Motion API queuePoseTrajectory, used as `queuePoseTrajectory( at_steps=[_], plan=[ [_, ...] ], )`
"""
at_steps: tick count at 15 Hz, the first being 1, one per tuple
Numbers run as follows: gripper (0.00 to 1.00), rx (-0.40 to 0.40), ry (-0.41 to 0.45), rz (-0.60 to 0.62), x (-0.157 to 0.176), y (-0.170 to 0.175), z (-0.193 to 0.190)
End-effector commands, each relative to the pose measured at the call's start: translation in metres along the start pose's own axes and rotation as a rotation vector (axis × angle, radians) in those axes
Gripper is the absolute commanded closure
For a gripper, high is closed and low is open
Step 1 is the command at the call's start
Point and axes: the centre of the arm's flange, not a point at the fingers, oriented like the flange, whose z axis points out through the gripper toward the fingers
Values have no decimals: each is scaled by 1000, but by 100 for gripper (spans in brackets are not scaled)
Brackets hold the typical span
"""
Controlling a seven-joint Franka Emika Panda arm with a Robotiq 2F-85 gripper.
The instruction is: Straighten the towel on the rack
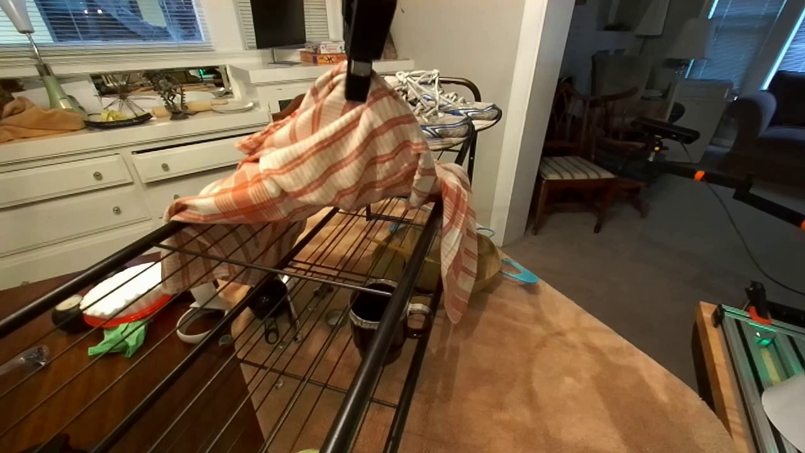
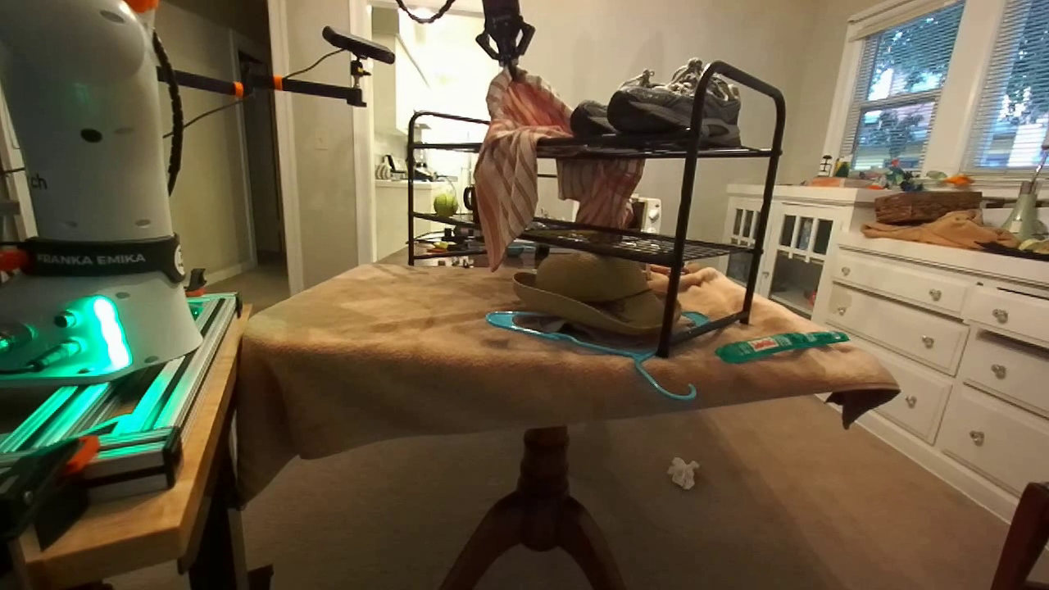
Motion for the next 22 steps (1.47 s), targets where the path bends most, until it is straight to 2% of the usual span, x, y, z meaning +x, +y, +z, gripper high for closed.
queuePoseTrajectory(
  at_steps=[1,9,17,18,19,20,21,22],
  plan=[
    [99,13,20,-81,-20,-11,-1],
    [99,4,55,-250,-40,-59,15],
    [99,-6,54,-288,-49,-76,28],
    [71,6,41,-286,-49,-75,29],
    [70,-17,37,-270,-51,-73,30],
    [64,-39,24,-215,-54,-56,22],
    [56,-41,-26,-161,-57,-35,18],
    [49,0,-33,-86,-66,-5,15]
  ],
)
